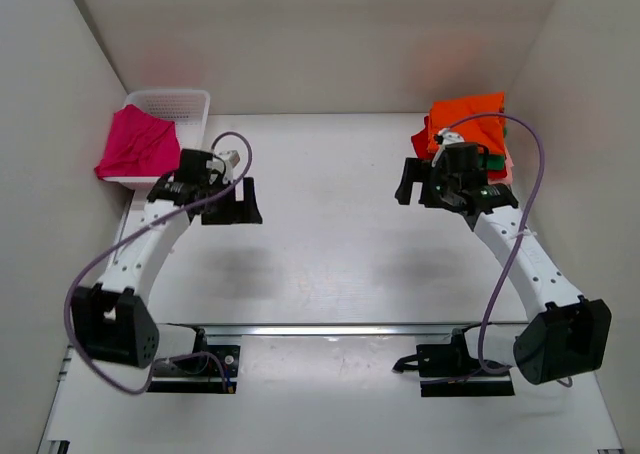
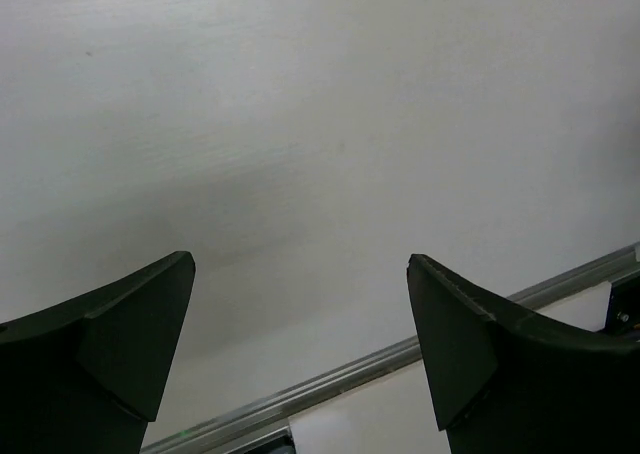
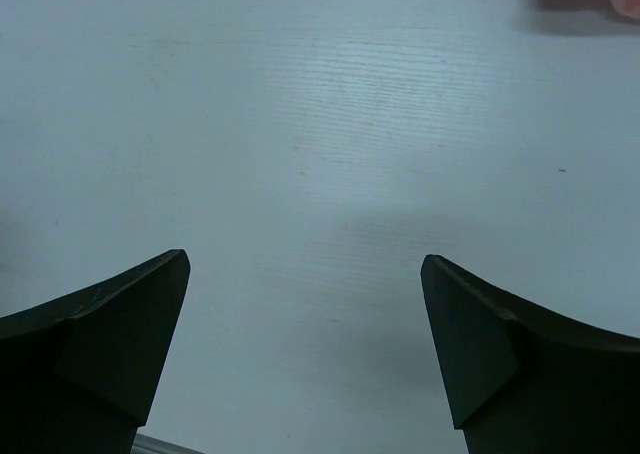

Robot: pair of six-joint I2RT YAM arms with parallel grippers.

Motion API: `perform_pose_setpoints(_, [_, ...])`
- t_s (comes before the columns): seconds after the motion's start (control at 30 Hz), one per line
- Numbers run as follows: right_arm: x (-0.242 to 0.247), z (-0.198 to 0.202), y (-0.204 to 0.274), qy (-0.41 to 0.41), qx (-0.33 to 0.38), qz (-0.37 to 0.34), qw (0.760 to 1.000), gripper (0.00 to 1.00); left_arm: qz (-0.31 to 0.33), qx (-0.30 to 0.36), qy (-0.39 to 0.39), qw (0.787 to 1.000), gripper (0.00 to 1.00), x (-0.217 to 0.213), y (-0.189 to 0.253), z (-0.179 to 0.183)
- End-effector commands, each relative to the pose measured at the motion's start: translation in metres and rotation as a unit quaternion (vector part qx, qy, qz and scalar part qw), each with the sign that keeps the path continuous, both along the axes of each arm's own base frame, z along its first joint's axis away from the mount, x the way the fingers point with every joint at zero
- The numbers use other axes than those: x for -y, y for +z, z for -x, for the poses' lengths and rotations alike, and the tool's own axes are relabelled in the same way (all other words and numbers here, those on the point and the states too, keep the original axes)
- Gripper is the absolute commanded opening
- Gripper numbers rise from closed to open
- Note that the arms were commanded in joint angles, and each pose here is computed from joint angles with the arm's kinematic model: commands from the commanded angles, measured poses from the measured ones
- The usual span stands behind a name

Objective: Fold and stack the t-shirts
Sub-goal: Grab crumpled tshirt from bin with the left arm

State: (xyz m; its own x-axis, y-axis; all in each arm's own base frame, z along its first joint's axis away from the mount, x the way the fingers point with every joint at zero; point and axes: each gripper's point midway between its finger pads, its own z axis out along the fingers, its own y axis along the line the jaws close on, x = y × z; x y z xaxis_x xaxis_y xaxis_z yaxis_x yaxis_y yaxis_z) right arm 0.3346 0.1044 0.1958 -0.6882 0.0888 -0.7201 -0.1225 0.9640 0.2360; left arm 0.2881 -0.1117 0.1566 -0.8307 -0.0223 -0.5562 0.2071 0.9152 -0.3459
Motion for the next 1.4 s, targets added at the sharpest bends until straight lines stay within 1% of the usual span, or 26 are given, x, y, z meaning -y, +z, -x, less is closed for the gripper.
perform_pose_setpoints(0.0, [0.006,0.001,0.01,-0.006,0.029,-0.034,0.999,0.99,-0.037,-0.016,0.018,0.999,0.99,-0.022,0.019,-0.028])
perform_pose_setpoints(0.03, [0.005,0.002,0.007,-0.003,0.029,-0.04,0.999,0.99,-0.04,-0.004,0.03,0.999,0.99,-0.03,0.037,-0.054])
perform_pose_setpoints(0.07, [0.005,0.003,0.004,-0.001,0.027,-0.04,0.999,0.99,-0.037,-0.026,0.031,0.998,0.99,-0.031,0.041,-0.055])
perform_pose_setpoints(0.13, [0.004,0.003,-0.001,0.003,0.017,-0.037,0.999,0.99,-0.018,-0.011,0.031,0.999,0.99,-0.03,0.068,-0.094])
perform_pose_setpoints(0.17, [-0.002,0.004,-0.001,0.011,0.017,-0.038,0.999,0.99,-0.015,-0.015,0.049,0.999,0.98,-0.037,0.07,-0.102])
perform_pose_setpoints(0.23, [-0.003,0.002,-0.003,0.015,0.019,-0.038,0.999,1.0,-0.007,0.025,0.091,0.996,0.98,-0.054,0.095,-0.145])
perform_pose_setpoints(0.3, [-0.01,0.001,-0.003,0.026,0.021,-0.044,0.998,0.99,0.006,0.083,0.178,0.981,0.99,-0.103,0.115,-0.184])
perform_pose_setpoints(0.33, [-0.012,0.0,-0.001,0.031,0.026,-0.044,0.998,0.99,0.023,0.115,0.221,0.968,0.99,-0.123,0.129,-0.2])
perform_pose_setpoints(0.37, [-0.016,0.0,-0.004,0.039,0.022,-0.043,0.998,0.99,0.031,0.125,0.259,0.957,0.99,-0.136,0.134,-0.209])
perform_pose_setpoints(0.43, [-0.017,-0.004,-0.008,0.038,0.018,-0.041,0.998,0.99,0.036,0.181,0.311,0.932,0.98,-0.174,0.156,-0.23])
perform_pose_setpoints(0.5, [-0.02,-0.006,-0.008,0.053,0.02,-0.029,0.998,1.0,0.002,0.209,0.34,0.917,0.99,-0.199,0.166,-0.249])
perform_pose_setpoints(0.6, [-0.025,-0.007,-0.011,0.065,0.017,-0.02,0.998,0.99,-0.047,0.224,0.377,0.898,0.98,-0.228,0.169,-0.263])
perform_pose_setpoints(0.63, [-0.029,-0.008,-0.011,0.071,0.018,-0.018,0.997,0.99,-0.05,0.231,0.385,0.892,0.98,-0.234,0.168,-0.27])
perform_pose_setpoints(0.77, [-0.037,-0.01,-0.023,0.086,0.005,-0.021,0.996,0.99,-0.06,0.21,0.413,0.884,0.99,-0.256,0.123,-0.293])
perform_pose_setpoints(0.8, [-0.039,-0.014,-0.018,0.087,0.012,-0.026,0.996,0.99,-0.073,0.193,0.419,0.884,0.99,-0.263,0.102,-0.298])
perform_pose_setpoints(0.83, [-0.039,-0.012,-0.02,0.09,0.009,-0.025,0.996,0.99,-0.084,0.189,0.427,0.88,0.99,-0.27,0.095,-0.3])
perform_pose_setpoints(0.9, [-0.035,-0.009,-0.024,0.089,0.002,-0.021,0.996,0.99,-0.111,0.165,0.426,0.883,0.98,-0.275,0.06,-0.308])
perform_pose_setpoints(0.97, [-0.027,-0.008,-0.025,0.086,-0.002,-0.014,0.996,0.99,-0.115,0.137,0.435,0.882,0.98,-0.282,0.034,-0.31])
perform_pose_setpoints(1.03, [-0.017,-0.004,-0.026,0.076,-0.005,-0.01,0.997,0.99,-0.098,0.102,0.429,0.892,0.99,-0.279,0.0,-0.317])
perform_pose_setpoints(1.1, [-0.013,-0.003,-0.018,0.072,0.004,-0.015,0.997,0.99,-0.091,0.07,0.43,0.895,0.99,-0.284,-0.021,-0.314])
perform_pose_setpoints(1.13, [-0.009,-0.003,-0.016,0.065,0.007,-0.016,0.998,0.99,-0.092,0.051,0.422,0.9,0.99,-0.281,-0.038,-0.315])
perform_pose_setpoints(1.17, [-0.004,-0.001,-0.016,0.056,0.005,-0.019,0.998,0.99,-0.093,0.05,0.418,0.902,0.99,-0.278,-0.039,-0.317])
perform_pose_setpoints(1.27, [0.001,-0.004,-0.002,0.046,0.024,-0.031,0.998,0.99,-0.106,-0.001,0.406,0.908,0.98,-0.276,-0.084,-0.308])
perform_pose_setpoints(1.3, [0.0,-0.004,-0.002,0.052,0.025,-0.029,0.998,0.99,-0.102,-0.009,0.406,0.908,0.98,-0.276,-0.089,-0.306])
perform_pose_setpoints(1.33, [0.001,-0.004,-0.001,0.047,0.024,-0.032,0.998,0.99,-0.093,-0.026,0.4,0.911,0.9,-0.274,-0.103,-0.302])
perform_pose_setpoints(1.37, [0.002,-0.003,-0.001,0.046,0.022,-0.029,0.998,0.99,-0.079,-0.034,0.392,0.916,0.67,-0.266,-0.109,-0.302])
